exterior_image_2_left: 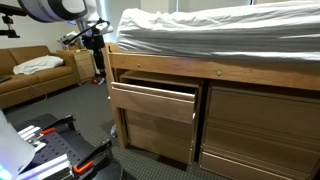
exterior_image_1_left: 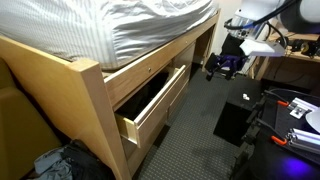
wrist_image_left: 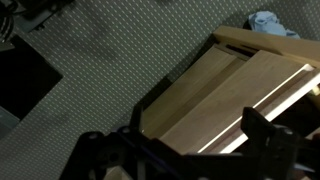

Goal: Open the left top drawer

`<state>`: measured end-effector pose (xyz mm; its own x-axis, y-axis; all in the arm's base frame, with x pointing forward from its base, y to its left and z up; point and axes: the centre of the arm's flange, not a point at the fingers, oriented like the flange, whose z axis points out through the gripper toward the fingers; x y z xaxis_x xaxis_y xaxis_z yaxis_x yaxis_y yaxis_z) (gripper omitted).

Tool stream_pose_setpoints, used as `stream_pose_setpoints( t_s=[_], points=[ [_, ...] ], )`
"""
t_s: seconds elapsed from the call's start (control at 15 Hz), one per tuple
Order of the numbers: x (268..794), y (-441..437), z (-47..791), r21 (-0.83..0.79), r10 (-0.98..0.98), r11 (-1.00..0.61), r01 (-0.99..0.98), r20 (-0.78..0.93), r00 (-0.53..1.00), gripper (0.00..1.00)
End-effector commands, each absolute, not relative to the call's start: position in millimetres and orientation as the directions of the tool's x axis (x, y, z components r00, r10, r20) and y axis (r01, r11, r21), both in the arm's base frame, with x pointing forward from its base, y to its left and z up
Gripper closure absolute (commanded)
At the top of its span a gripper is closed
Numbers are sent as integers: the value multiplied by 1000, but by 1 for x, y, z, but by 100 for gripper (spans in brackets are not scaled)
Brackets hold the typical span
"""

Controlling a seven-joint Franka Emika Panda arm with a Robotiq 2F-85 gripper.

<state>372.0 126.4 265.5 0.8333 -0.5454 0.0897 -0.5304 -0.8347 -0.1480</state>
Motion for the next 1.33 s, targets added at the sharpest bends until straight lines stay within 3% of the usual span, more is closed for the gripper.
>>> stream_pose_setpoints(
  t_s=[0.0, 0.07, 0.4, 0.67, 0.93, 1.0, 1.27],
  points=[
    [372, 117, 203, -163, -705, -704, -691, 44, 708, 0],
    [374, 120, 236, -155, -638, -766, -624, 64, 767, 0],
    [384, 126, 229, -142, -641, -765, -628, 72, 765, 0],
    [421, 132, 174, -249, -815, -558, -792, -19, 580, 0],
    [420, 143, 133, -286, -911, -344, -894, -130, 392, 0],
    [412, 148, 162, -254, -887, -424, -870, -77, 455, 0],
    [423, 156, 145, -262, -906, -361, -895, -127, 403, 0]
  ],
)
